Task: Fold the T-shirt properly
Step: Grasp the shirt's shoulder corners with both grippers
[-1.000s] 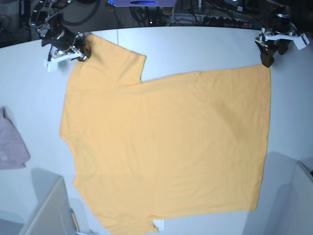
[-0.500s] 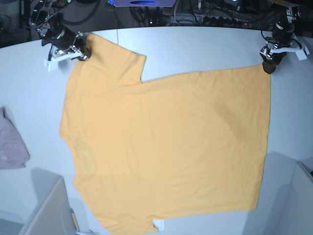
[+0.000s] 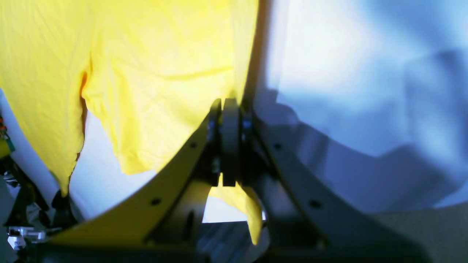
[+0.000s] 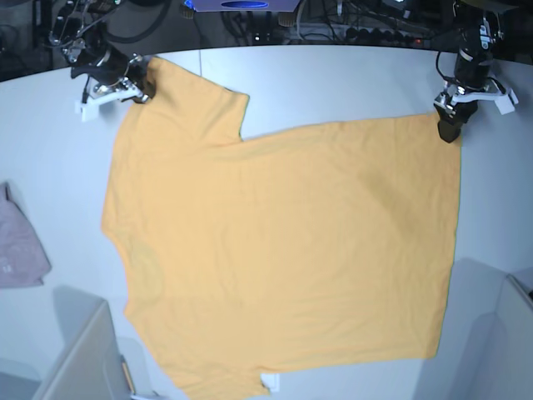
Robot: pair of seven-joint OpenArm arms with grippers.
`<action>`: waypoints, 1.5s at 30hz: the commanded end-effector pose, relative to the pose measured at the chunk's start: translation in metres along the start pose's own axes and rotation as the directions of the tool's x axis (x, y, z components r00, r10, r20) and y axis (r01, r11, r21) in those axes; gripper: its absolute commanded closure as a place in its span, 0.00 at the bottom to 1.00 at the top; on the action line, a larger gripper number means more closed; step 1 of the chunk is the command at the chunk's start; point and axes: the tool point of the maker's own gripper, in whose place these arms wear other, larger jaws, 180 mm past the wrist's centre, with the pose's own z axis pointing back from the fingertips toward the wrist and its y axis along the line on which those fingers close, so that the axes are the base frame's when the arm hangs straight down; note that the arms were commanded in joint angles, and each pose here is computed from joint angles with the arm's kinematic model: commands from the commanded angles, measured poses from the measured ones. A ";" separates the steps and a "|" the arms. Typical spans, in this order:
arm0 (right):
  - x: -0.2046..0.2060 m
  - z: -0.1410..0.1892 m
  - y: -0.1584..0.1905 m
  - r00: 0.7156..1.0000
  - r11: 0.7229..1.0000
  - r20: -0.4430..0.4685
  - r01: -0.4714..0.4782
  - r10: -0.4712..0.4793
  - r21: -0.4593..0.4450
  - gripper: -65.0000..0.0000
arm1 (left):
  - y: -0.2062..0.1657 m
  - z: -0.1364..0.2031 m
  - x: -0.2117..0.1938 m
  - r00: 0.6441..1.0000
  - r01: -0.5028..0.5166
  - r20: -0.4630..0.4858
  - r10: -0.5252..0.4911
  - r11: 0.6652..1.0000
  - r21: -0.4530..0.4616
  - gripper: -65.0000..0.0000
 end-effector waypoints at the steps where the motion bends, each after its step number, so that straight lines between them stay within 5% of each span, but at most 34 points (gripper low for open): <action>1: -0.004 0.002 -0.009 1.000 0.999 -0.016 -0.006 0.005 -0.039 1.00 | 0.011 0.003 -0.014 0.998 0.008 -0.069 -0.005 0.999 0.039 0.12; 25: -0.004 0.002 -0.008 1.000 0.999 -0.016 -0.001 0.000 -0.039 1.00 | -0.012 -0.011 -0.022 0.997 -0.019 -0.073 0.018 1.000 -0.012 0.14; 32: -0.004 0.002 -0.009 1.000 0.999 -0.017 -0.001 0.000 -0.040 1.00 | 0.004 -0.014 -0.030 0.995 -0.035 -0.091 0.037 0.999 0.027 0.62; 41: -0.006 0.002 -0.008 1.000 0.999 -0.017 0.004 -0.004 -0.038 1.00 | 0.004 -0.014 -0.028 0.996 -0.028 -0.088 0.031 0.999 0.026 0.70; 45: -0.009 0.003 -0.011 1.000 0.999 -0.020 0.008 -0.008 -0.043 1.00 | 0.005 -0.014 -0.027 0.996 -0.023 -0.089 0.025 0.999 0.029 1.00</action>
